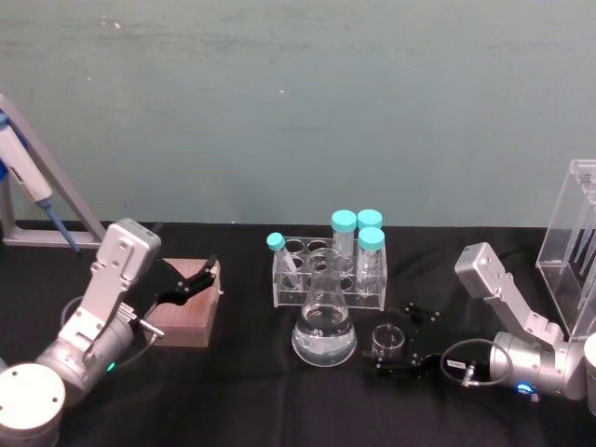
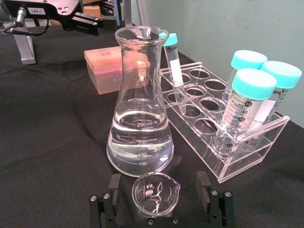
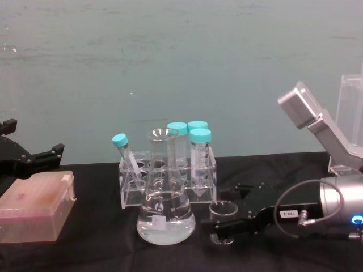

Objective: Place the experimental apparatus aside using one hand.

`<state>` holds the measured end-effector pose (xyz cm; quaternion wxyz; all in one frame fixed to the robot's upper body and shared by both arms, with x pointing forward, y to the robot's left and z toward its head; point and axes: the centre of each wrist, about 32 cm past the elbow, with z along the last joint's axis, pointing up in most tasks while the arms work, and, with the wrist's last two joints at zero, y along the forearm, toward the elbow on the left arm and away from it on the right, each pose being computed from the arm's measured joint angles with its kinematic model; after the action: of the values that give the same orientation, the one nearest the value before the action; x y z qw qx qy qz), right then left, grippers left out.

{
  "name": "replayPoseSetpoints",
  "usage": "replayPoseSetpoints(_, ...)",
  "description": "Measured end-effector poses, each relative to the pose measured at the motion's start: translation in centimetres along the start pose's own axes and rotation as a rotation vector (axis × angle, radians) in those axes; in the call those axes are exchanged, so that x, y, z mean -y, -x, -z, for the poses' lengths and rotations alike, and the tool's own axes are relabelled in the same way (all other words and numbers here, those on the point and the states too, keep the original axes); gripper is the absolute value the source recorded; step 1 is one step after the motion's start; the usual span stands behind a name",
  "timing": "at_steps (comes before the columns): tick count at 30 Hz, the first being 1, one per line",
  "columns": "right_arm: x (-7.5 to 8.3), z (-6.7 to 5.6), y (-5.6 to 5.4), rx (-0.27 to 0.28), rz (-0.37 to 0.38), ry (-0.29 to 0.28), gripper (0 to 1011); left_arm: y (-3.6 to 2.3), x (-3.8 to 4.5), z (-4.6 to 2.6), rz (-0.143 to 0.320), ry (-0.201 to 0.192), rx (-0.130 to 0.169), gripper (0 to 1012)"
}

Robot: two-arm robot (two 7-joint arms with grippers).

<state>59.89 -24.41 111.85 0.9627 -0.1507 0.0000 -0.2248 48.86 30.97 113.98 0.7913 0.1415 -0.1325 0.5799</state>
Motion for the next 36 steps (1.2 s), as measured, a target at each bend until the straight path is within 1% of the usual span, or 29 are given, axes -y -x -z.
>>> replayPoseSetpoints(29, 0.03, 0.00, 0.00, -0.001, 0.003, 0.000, 1003, 0.00, 0.00, 0.00, 0.000, 0.000, 0.000, 1000)
replayPoseSetpoints(31, 0.03, 0.00, 0.00, -0.001, 0.003, 0.000, 995, 0.00, 0.00, 0.00, 0.000, 0.000, 0.000, 1000)
replayPoseSetpoints(35, 0.03, 0.00, 0.00, -0.002, 0.003, 0.000, 908, 0.00, 0.00, 0.00, 0.000, 0.000, 0.000, 1000)
replayPoseSetpoints(36, 0.03, 0.00, 0.00, -0.002, 0.003, 0.000, 873, 0.00, 0.00, 0.00, 0.000, 0.000, 0.000, 1000)
